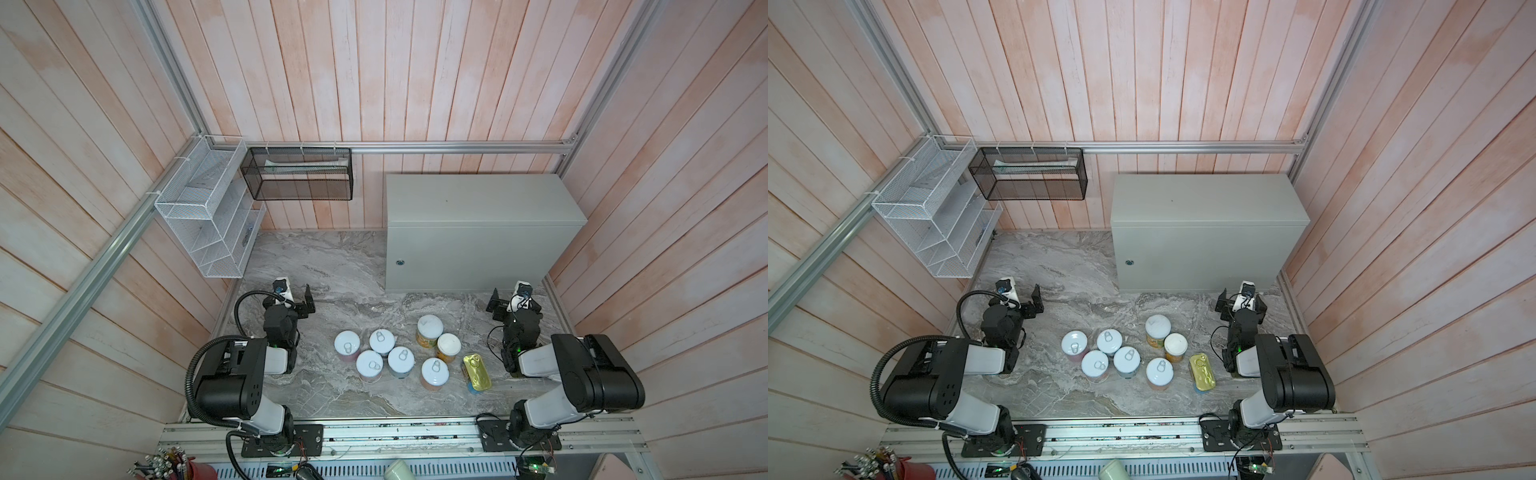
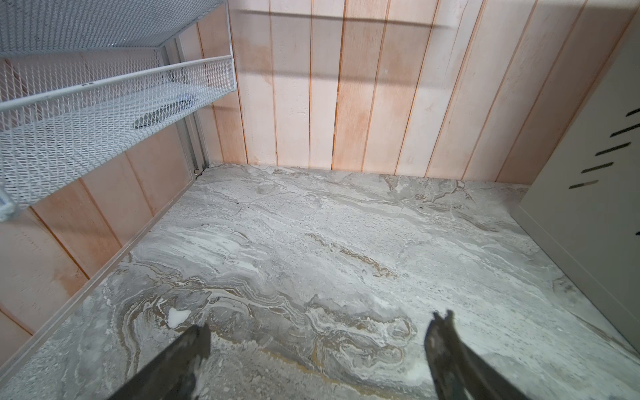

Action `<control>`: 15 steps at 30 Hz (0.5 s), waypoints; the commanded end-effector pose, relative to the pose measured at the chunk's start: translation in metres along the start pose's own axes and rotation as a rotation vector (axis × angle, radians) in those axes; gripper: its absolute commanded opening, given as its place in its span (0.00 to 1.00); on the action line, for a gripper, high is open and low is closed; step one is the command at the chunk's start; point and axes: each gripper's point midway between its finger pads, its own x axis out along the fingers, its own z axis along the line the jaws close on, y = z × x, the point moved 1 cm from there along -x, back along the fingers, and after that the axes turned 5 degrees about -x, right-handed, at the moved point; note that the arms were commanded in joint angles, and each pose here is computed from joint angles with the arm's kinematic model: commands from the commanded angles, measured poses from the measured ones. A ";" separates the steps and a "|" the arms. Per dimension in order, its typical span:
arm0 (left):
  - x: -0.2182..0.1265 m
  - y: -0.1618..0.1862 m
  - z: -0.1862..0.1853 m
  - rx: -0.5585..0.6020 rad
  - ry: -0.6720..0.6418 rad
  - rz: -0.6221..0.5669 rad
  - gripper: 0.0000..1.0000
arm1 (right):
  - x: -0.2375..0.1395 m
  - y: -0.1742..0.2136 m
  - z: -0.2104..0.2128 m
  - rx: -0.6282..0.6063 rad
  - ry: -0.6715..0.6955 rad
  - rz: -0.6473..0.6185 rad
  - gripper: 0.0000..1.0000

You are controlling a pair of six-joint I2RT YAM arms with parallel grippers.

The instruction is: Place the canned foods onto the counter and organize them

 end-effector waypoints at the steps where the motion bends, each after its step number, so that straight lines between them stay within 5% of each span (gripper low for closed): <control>1: -0.001 -0.001 0.000 -0.005 -0.003 -0.012 1.00 | 0.001 -0.007 -0.001 0.010 0.013 -0.018 0.98; 15: 0.000 -0.001 0.000 -0.006 -0.004 -0.012 1.00 | 0.006 -0.006 0.000 0.043 -0.070 -0.006 0.98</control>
